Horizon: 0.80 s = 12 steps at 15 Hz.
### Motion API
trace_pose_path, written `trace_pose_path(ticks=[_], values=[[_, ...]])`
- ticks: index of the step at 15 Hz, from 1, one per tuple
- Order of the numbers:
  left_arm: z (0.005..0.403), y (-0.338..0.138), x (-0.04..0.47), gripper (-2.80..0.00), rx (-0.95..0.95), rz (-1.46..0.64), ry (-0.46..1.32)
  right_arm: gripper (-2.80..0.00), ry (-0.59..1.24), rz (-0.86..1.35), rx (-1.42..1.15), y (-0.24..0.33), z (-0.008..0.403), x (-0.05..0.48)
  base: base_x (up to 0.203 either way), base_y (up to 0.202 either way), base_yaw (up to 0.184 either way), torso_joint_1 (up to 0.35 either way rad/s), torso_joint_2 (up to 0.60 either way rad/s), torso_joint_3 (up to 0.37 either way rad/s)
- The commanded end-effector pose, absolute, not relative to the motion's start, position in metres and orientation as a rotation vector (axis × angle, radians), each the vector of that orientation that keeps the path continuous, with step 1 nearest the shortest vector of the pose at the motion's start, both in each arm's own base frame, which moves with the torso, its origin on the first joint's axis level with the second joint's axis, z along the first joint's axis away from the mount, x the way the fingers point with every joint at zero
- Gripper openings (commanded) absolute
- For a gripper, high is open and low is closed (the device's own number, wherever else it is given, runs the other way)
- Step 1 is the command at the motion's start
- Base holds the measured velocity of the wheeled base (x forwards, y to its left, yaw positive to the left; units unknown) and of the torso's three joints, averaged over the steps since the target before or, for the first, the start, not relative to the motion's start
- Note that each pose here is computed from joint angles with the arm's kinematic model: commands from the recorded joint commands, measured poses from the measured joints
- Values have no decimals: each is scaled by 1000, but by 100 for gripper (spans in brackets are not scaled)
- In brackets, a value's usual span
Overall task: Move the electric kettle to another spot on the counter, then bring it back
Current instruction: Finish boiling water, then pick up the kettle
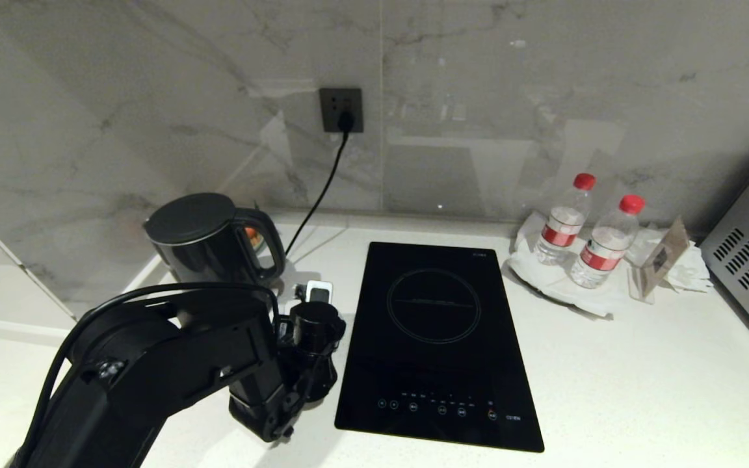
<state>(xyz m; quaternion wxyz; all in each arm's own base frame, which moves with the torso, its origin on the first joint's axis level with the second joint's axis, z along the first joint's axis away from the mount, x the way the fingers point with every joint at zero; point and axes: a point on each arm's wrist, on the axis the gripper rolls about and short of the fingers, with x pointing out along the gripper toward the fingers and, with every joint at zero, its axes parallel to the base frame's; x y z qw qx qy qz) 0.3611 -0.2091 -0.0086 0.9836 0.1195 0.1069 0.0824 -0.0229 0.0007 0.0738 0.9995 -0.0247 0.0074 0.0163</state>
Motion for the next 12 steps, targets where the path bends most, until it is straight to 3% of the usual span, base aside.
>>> trace_pose_path(ticks=[1,12], values=[[1,-212,354,0,228,156,195,-280,16,34,-50,1,74,-23,0,0,0,0,0,0],[42,-197,332,0,50,196,93,-280,16,34,-50,1,74,-23,0,0,0,0,0,0]])
